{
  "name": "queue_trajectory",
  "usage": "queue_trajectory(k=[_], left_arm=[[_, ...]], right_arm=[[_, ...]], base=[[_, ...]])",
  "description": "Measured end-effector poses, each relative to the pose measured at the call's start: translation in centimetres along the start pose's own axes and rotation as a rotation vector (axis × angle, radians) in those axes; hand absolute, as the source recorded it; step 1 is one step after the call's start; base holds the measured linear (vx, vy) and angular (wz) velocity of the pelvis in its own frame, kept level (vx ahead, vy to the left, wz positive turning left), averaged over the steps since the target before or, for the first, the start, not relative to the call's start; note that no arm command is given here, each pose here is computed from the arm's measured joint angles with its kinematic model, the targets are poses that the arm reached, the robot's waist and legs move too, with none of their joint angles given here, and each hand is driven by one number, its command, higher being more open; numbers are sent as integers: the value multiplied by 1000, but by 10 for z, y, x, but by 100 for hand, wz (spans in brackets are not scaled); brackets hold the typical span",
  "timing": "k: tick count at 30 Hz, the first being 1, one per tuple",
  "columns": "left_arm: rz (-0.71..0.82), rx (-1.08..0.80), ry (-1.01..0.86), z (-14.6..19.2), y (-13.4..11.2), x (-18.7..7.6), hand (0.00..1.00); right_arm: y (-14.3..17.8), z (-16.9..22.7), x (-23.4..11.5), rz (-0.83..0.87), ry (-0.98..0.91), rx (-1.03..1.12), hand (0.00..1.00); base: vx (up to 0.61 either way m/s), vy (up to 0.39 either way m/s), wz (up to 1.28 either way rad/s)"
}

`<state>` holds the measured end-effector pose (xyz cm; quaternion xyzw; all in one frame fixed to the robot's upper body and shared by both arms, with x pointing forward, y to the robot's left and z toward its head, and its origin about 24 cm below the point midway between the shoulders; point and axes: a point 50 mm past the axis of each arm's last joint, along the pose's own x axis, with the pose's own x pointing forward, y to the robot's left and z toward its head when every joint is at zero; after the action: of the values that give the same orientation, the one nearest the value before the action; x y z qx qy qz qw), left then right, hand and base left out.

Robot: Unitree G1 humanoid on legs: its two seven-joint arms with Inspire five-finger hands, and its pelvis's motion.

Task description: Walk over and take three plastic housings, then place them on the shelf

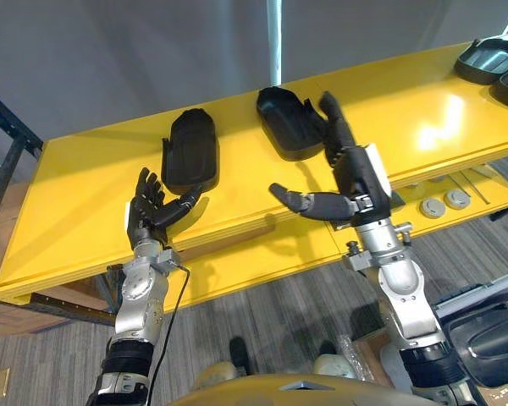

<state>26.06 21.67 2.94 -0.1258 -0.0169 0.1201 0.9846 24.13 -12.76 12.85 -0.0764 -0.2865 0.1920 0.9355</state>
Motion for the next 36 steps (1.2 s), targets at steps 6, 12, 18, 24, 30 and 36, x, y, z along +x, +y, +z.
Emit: queue_trajectory(k=[6,12,18,24,30,36], left_arm=[[-48,-18,-9,3,-7,3,100],[-89,-35,-3,3,-8,5,100],[-128,-38,-4,5,-8,6,100],[-144,-38,-5,5,-8,6,100],[-167,-31,-2,6,-7,6,100],[-179,-32,1,5,-7,6,100]], right_arm=[[17,-5,13,124,20,26,100],[24,-13,12,152,78,41,100],[25,-13,11,159,79,41,100],[24,-13,11,162,79,39,100],[24,-13,11,170,80,36,100],[24,-13,11,178,81,35,100]], base=[[-2,4,6],[-22,22,0],[-6,1,0],[0,0,0],[0,0,0],[0,0,0]])
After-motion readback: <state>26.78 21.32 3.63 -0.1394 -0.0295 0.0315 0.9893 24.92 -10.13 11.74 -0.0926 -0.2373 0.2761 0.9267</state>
